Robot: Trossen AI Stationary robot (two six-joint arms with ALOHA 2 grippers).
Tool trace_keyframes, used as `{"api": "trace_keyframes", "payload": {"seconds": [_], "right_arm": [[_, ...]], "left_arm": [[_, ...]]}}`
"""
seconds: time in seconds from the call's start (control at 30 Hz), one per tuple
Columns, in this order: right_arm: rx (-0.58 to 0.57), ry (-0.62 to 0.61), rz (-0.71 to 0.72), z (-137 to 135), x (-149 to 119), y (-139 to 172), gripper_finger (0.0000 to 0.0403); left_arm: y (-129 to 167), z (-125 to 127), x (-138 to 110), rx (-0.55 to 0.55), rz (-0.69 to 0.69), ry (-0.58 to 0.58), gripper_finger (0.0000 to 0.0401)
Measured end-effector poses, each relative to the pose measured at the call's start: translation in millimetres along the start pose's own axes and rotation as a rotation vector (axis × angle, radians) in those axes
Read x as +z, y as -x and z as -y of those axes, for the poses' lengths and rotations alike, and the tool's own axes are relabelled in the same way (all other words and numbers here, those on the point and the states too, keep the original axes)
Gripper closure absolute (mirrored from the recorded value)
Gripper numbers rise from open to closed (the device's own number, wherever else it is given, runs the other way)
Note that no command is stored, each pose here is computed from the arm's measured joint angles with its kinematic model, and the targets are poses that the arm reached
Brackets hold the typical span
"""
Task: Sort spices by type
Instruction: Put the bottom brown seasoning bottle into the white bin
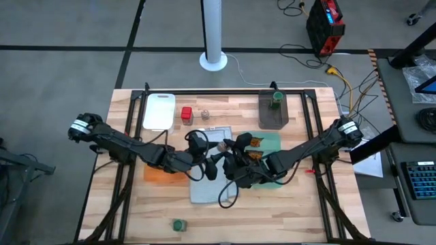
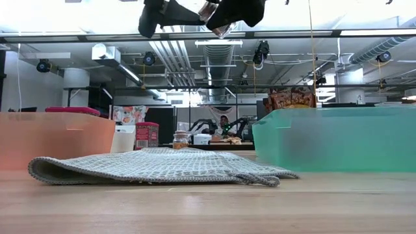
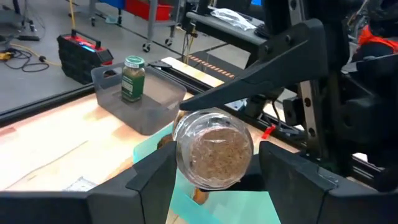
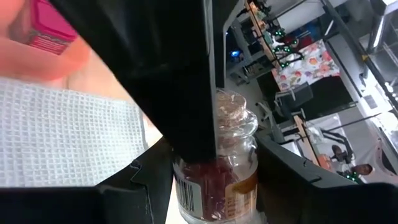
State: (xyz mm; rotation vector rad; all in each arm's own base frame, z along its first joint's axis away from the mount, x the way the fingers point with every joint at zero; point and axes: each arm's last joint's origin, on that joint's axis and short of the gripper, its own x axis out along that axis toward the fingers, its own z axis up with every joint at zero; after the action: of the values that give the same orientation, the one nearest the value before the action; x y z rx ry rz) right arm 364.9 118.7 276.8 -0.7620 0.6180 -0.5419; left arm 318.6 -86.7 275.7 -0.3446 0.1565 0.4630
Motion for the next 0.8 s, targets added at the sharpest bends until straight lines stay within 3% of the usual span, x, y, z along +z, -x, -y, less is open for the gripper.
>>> {"api": "trace_keyframes", "payload": {"seconds": [0.4, 0.63, 0.8], "right_arm": [[-0.006, -0.008, 0.001, 0.4, 0.4, -0.1, 0.0221], [0.018, -0.015, 0.018, 0.0, 2.1, 0.8, 0.0221], [0.016, -0.015, 0.016, 0.2, 2.0, 0.7, 0.0221]], "left_arm": [[-7.5, -0.9, 1.7, 0.018, 0.016, -0.047, 0.0190], [-9.6, 1.7, 5.4, -0.064, 0.005, -0.108, 0.0191], [-9.5, 1.7, 5.7, -0.056, 0.011, -0.100, 0.0192]]}}
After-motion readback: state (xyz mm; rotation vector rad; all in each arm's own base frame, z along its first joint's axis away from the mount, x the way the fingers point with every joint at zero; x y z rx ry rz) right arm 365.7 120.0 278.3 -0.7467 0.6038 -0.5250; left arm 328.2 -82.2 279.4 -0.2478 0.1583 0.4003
